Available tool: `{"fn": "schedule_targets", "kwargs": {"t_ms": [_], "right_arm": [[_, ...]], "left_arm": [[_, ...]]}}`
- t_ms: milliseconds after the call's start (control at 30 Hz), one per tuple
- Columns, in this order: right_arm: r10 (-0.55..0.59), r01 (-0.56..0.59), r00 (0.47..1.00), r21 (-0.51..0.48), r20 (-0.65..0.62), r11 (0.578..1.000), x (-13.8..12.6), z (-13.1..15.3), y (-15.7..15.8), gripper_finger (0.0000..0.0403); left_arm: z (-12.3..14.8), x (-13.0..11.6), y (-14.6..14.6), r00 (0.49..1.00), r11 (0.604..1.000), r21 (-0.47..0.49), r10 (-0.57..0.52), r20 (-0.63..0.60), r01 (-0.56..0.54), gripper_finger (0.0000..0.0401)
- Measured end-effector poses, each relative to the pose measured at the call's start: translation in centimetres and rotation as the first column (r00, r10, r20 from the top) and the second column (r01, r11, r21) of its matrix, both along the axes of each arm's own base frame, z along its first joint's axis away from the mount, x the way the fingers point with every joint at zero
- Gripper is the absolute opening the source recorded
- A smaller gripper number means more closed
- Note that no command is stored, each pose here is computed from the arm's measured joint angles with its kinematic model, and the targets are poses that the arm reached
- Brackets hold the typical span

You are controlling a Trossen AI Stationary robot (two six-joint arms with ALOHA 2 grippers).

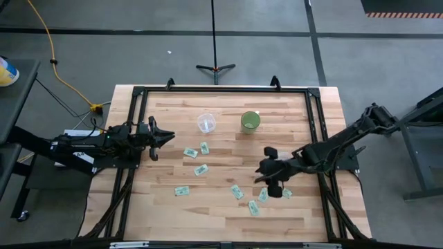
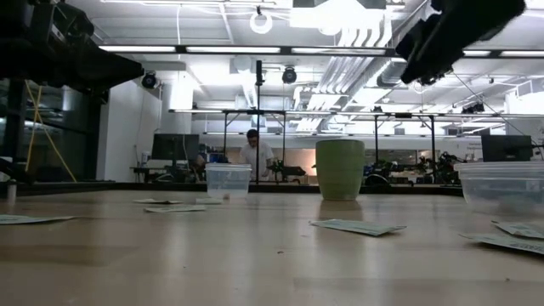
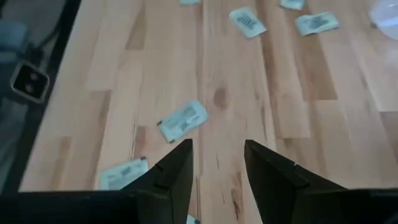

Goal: Pick and place items into bin
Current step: Put the white sweetener packet into the right transparent bin

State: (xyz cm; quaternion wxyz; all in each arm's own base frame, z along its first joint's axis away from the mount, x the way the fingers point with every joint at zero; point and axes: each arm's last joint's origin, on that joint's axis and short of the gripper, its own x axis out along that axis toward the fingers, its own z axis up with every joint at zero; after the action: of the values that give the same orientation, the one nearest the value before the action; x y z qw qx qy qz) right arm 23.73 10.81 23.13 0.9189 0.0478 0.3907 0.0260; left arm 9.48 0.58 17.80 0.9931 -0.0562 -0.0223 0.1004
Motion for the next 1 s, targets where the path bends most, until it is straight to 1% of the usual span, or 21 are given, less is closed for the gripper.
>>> {"fn": "schedule_targets", "kwargs": {"t_ms": [100,167,267,400,567,633,800,1000], "right_arm": [[0.018,-0.019,0.998,-0.028,-0.054,0.999,0.5,-1.5,0.7,0.0136],[0.038,-0.041,0.994,-0.03,-0.102,0.999,0.8,-2.6,1.1,0.0136],[0.035,-0.033,0.983,0.014,-0.179,0.999,1.1,-4.1,1.6,0.0136],[-0.007,0.038,0.958,0.103,-0.287,0.994,1.3,-5.6,1.9,0.0136],[-0.026,0.088,0.933,0.159,-0.358,0.983,1.4,-6.6,2.2,0.0136],[-0.038,0.108,0.923,0.164,-0.383,0.981,1.4,-7.0,2.2,0.0136],[-0.073,0.147,0.891,0.133,-0.449,0.98,1.1,-7.8,2.1,0.0136],[-0.087,0.154,0.888,0.113,-0.452,0.982,1.0,-7.9,2.0,0.0136]], "left_arm": [[0.0,0.0,0.0,1.0,1.0,0.0,0.0,-0.001,0.0,0.0092],[0.0,0.0,0.0,1.0,1.0,0.0,0.0,-0.001,0.0,0.0092],[0.0,0.0,0.0,1.0,1.0,0.0,0.0,-0.001,0.0,0.0092],[0.0,0.0,0.0,1.0,1.0,0.0,0.0,-0.001,0.0,0.0092],[0.0,0.0,0.0,1.0,1.0,0.0,0.0,-0.001,0.0,0.0092],[0.0,0.0,0.0,1.0,1.0,0.0,0.0,-0.001,0.0,0.0092],[0.0,0.0,0.0,1.0,1.0,0.0,0.0,-0.001,0.0,0.0092],[0.0,0.0,0.0,1.0,1.0,0.0,0.0,-0.001,0.0,0.0092]]}}
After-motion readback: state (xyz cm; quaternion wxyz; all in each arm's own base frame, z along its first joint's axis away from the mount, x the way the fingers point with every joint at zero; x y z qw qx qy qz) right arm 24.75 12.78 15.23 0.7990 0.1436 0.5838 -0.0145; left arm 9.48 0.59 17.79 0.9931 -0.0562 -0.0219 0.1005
